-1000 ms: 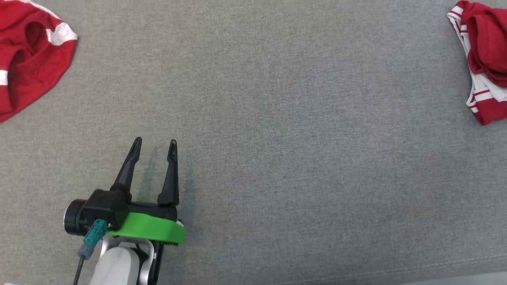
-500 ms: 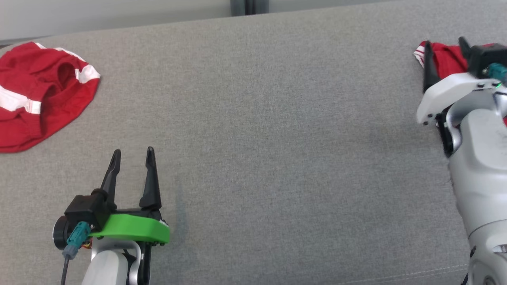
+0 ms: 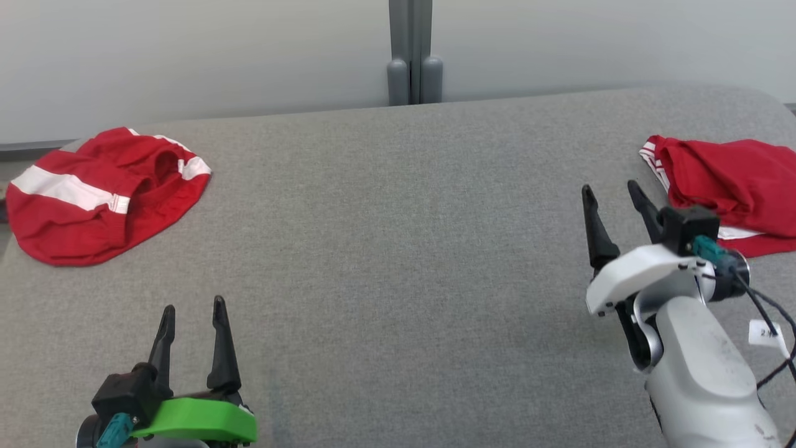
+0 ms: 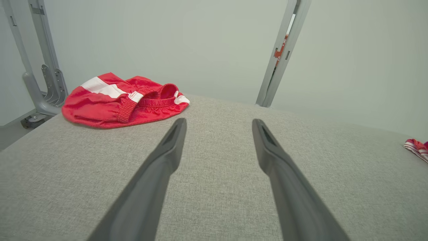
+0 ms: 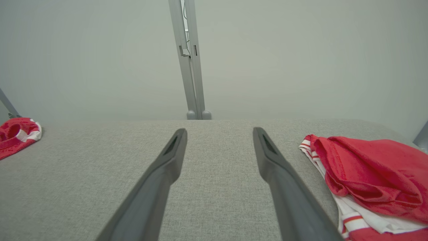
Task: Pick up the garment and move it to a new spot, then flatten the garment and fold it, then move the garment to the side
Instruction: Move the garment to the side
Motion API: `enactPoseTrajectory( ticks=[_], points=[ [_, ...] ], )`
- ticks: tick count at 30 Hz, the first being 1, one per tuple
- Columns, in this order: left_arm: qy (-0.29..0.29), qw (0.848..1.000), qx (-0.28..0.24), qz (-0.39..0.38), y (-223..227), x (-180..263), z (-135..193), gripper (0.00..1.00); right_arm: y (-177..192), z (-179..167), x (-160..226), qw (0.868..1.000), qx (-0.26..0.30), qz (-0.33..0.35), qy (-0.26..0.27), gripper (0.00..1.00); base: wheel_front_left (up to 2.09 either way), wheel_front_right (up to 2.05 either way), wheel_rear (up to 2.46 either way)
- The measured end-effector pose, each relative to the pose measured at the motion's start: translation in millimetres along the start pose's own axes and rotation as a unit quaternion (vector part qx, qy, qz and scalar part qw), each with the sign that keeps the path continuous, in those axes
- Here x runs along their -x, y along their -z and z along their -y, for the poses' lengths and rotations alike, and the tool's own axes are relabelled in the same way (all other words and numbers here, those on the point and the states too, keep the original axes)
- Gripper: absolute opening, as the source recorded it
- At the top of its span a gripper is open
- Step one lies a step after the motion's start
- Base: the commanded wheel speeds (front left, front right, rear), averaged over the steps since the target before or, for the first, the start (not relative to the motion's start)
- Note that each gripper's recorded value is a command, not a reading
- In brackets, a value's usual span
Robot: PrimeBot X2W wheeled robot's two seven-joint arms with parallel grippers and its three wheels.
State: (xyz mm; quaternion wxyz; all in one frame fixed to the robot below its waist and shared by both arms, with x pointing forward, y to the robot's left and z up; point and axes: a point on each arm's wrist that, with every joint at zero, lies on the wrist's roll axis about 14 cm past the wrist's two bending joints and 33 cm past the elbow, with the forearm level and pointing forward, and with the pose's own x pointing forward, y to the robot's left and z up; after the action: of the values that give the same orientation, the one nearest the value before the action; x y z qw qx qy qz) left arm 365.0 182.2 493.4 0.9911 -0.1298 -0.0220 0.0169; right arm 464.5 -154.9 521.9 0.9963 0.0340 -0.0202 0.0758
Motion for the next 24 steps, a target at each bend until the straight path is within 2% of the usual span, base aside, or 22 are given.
enactPoseTrajectory(
  ticks=[11,24],
  points=[
    [-0.013,1.0,-0.002,-0.01,6.3,28.3,-8.6,1.0,17.2,-30.9,54.7,0.999,-0.035,0.0,-0.02,1.0,0.0,0.0,0.0],
    [0.001,1.0,0.001,-0.022,14.3,30.3,0.5,1.0,14.3,-39.8,65.6,0.998,-0.053,0.0,-0.03,1.0,0.0,0.0,0.0]
  ],
)
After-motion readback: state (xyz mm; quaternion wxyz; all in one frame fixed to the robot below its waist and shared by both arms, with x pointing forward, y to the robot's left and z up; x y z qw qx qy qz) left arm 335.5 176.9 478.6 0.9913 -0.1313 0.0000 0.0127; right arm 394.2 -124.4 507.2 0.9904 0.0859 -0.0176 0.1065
